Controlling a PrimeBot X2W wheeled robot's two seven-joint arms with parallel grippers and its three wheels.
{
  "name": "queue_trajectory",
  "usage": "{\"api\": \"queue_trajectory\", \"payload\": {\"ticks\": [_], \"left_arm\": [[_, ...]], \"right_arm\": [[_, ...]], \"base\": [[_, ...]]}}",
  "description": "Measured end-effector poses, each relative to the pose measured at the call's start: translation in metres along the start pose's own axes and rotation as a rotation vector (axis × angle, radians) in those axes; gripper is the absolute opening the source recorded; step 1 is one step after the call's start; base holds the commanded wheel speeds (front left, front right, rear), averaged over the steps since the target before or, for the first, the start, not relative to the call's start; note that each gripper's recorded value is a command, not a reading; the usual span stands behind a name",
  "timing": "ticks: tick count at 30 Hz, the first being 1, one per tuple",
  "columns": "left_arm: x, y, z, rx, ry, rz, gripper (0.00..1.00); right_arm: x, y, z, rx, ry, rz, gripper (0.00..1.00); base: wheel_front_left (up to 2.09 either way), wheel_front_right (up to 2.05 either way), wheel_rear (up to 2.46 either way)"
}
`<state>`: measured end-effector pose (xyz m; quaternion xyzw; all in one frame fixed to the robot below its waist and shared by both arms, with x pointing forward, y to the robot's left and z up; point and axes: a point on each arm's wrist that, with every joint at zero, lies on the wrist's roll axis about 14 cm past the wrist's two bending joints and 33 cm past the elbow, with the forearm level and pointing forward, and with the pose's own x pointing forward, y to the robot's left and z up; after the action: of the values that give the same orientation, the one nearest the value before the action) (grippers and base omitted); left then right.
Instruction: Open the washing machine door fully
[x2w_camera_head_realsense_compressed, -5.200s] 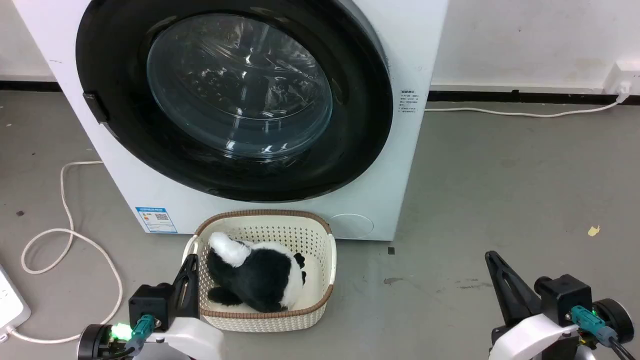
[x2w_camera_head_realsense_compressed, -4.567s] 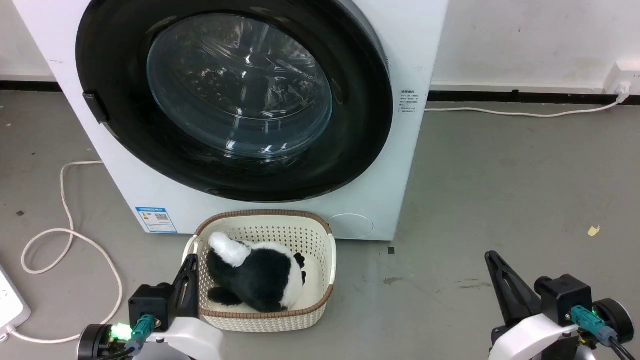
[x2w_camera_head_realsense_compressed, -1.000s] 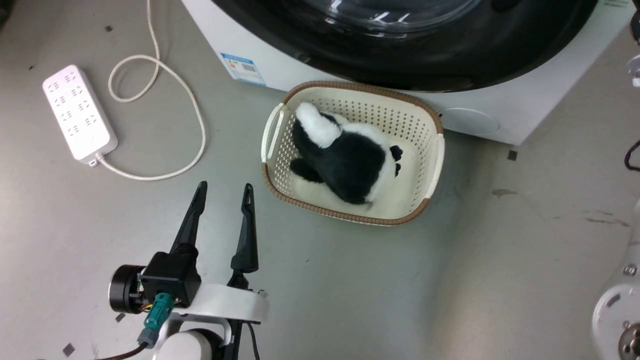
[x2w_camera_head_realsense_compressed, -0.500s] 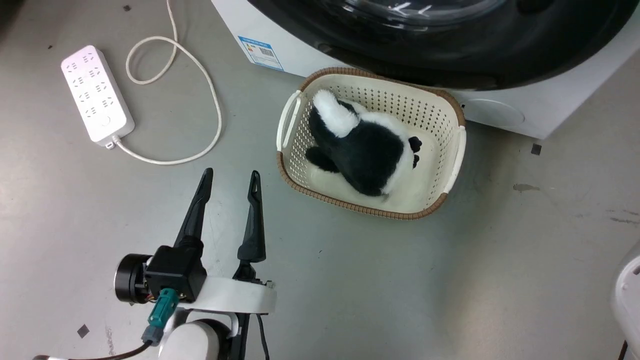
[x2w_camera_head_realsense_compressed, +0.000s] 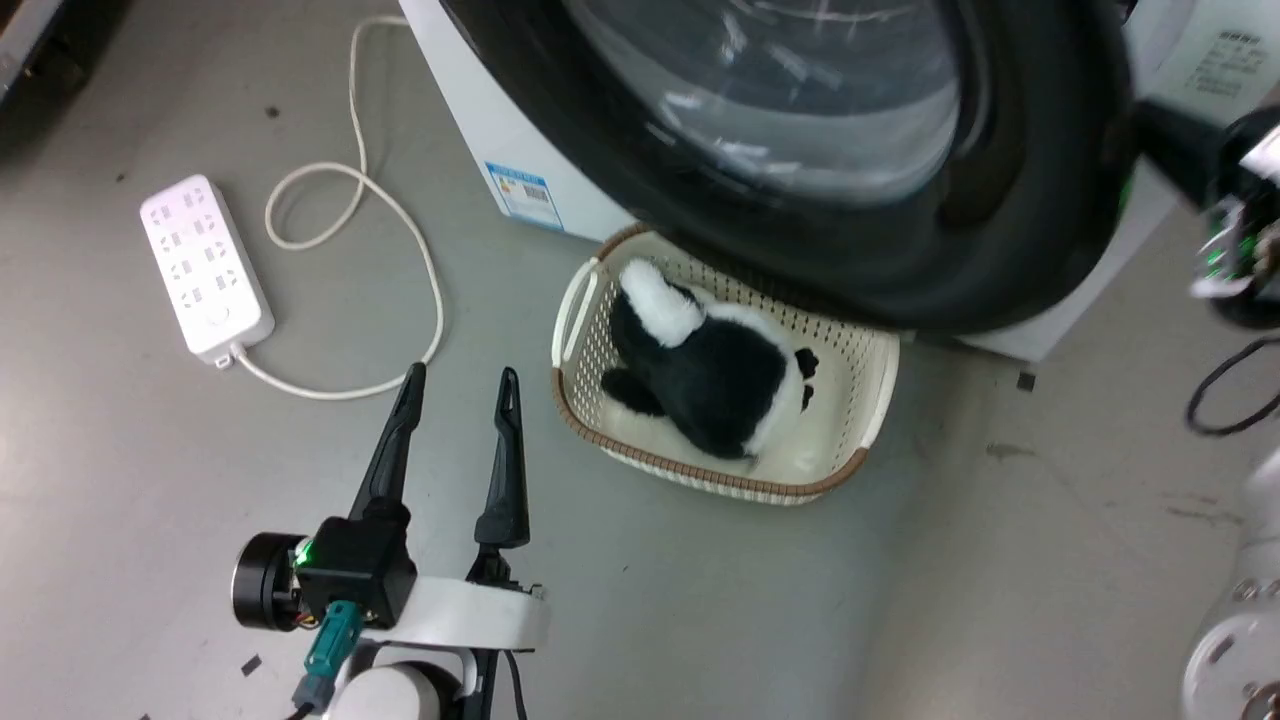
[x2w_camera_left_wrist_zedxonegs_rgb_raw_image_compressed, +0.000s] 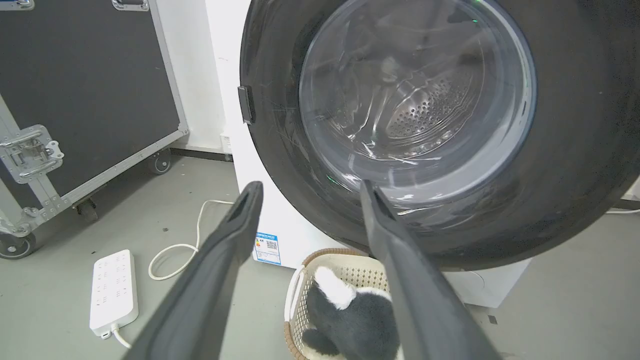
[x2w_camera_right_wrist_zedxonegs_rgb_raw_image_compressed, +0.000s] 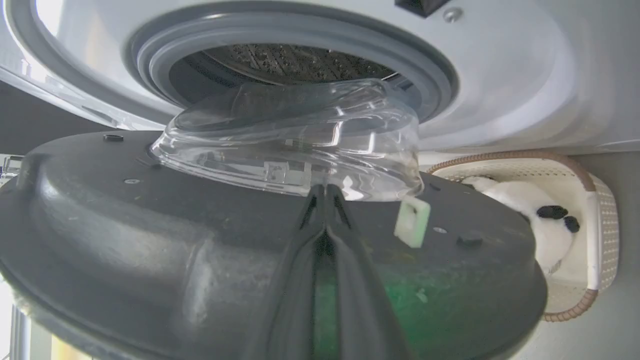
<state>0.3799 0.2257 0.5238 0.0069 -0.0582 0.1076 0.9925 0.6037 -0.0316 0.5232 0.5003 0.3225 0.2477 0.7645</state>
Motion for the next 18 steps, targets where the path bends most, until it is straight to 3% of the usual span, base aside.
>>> {"api": "queue_trajectory", "payload": {"ticks": [18], "left_arm": [[-0.043, -0.001, 0.006, -0.016, -0.002, -0.031, 1.00]], "right_arm": [[-0.035, 0.020, -0.168, 0.029, 0.364, 0.151, 0.00]], "base": [[0.00, 0.00, 0.00]]}}
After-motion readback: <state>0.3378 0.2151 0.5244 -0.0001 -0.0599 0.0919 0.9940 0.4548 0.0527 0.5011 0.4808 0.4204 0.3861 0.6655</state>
